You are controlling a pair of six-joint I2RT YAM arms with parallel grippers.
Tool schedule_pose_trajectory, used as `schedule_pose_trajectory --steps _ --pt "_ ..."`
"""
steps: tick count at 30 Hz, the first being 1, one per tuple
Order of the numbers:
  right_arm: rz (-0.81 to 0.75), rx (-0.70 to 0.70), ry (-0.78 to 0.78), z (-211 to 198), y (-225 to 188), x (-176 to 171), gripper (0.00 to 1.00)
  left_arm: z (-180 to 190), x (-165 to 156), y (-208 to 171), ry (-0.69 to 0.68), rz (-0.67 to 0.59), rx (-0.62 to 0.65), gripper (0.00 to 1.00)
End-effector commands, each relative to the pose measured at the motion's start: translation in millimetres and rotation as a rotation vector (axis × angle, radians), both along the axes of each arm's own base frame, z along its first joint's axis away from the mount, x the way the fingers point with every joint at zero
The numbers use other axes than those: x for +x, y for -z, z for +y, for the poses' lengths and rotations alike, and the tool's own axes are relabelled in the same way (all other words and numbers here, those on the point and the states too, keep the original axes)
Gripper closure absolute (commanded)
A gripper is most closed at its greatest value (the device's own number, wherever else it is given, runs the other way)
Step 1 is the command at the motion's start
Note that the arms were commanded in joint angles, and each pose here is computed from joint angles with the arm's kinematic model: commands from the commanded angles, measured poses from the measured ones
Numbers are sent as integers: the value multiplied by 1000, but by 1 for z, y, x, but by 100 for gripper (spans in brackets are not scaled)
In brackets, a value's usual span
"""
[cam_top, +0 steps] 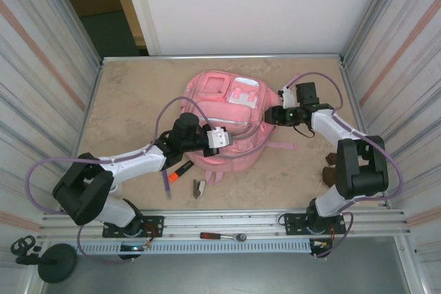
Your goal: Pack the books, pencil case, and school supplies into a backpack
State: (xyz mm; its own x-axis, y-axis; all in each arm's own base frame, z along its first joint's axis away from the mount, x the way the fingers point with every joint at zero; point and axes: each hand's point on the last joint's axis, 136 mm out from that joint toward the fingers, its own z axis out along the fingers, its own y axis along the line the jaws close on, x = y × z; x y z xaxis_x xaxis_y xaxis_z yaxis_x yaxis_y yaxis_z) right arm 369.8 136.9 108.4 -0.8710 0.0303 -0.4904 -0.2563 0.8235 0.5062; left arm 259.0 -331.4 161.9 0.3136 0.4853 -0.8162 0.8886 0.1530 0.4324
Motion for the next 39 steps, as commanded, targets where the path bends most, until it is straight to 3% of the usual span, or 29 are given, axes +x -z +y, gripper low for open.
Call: schedule_pose_trajectory --steps 1,10,19,27,35,37,39 --pt "-3 8 -53 10 0 3 55 -5 -3 -35 30 -51 -96 100" --pt "26 -40 31 3 19 27 56 -2 -6 -34 30 -50 -94 100" --pt "53 -189 206 -36 34 51 62 7 -7 -34 15 -55 -92 100" --pt "8 -56 266 -42 10 64 57 8 -6 -31 14 -43 -99 100" --pt "109 33 316 -32 37 92 50 2 -3 -31 25 -28 -107 100" --pt "136 46 326 -34 44 98 57 0 -1 -33 26 -30 -115 100" --pt "152 68 352 -41 44 100 77 -3 2 -35 21 -26 -126 100"
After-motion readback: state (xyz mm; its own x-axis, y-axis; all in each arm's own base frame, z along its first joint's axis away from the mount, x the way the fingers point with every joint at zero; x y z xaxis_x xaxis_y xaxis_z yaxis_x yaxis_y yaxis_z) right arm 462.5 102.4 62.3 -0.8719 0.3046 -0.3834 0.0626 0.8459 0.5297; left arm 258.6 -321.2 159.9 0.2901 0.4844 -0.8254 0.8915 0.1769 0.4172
